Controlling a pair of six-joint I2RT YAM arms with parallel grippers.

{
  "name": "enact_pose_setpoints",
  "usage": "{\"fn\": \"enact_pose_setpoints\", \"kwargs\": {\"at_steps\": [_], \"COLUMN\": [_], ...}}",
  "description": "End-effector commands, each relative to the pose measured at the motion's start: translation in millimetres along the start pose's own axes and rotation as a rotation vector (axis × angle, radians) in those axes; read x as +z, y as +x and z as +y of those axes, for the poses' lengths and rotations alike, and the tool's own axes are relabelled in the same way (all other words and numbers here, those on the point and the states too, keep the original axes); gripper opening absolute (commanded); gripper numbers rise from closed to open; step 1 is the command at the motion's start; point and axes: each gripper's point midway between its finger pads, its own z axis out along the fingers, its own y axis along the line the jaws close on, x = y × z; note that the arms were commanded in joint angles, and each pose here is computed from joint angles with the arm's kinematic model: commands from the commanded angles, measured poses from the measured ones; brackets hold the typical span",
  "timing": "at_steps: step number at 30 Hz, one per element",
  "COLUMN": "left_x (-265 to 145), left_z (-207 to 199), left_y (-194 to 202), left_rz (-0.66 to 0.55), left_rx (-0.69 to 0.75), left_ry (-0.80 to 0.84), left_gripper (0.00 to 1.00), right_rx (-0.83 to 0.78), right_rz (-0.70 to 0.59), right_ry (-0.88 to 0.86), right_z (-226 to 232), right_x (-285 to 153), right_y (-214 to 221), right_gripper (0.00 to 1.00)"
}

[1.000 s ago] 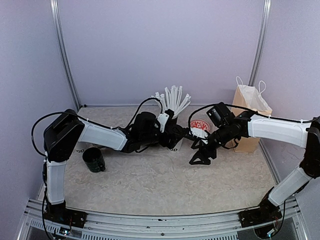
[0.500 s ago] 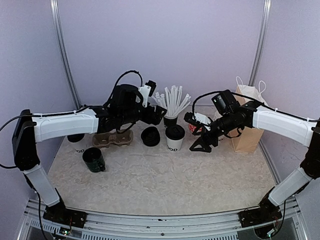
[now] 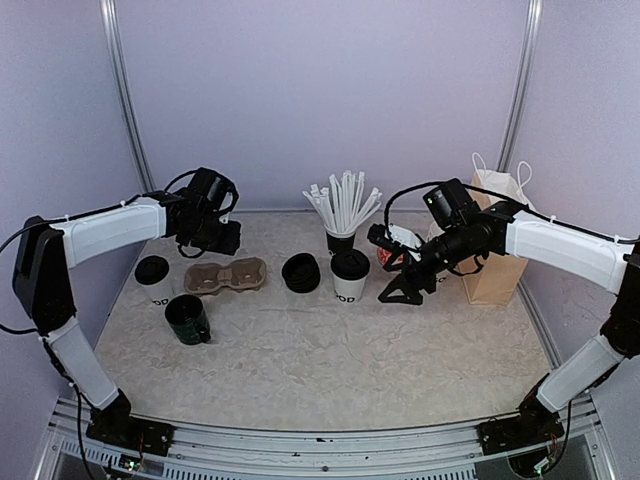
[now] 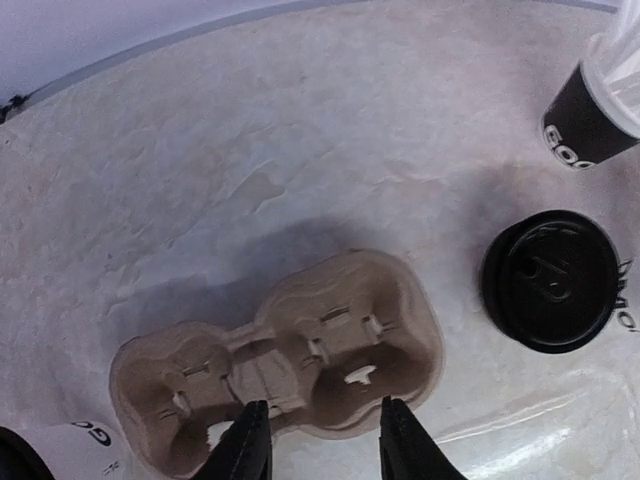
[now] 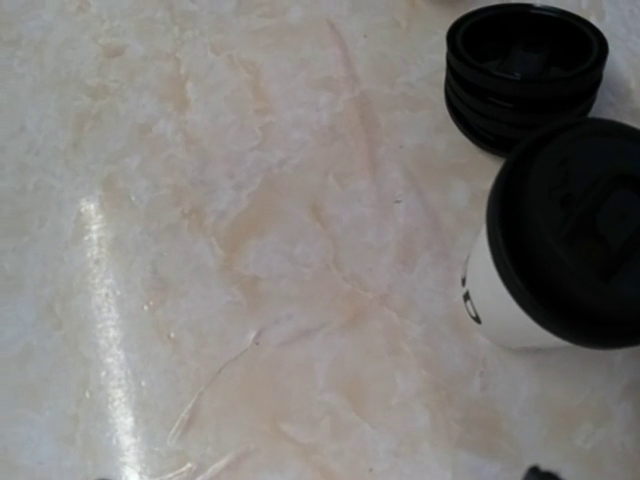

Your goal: Pack the takeout coffee

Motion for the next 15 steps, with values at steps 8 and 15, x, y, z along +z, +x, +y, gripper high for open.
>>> {"fn": "enact_pose_setpoints", "kwargs": {"at_steps": [8, 15], "left_x": [57, 69], "left_z": [76, 68], "left_y": [85, 115], "left_rz": [0.316, 0.409], "left_rx": [0.01, 0.059], "left_ry": [-0.257, -0.219], "left_gripper": [0.06, 0.08], "right_rx": [-0.01, -0.009], "right_rz": [-0.024, -0.009], "right_ry": [-0.03, -0.039], "right_z": [4, 6], "right_x": [-3, 2], "right_y": [-3, 4], "right_gripper": [0.87, 0.87]}}
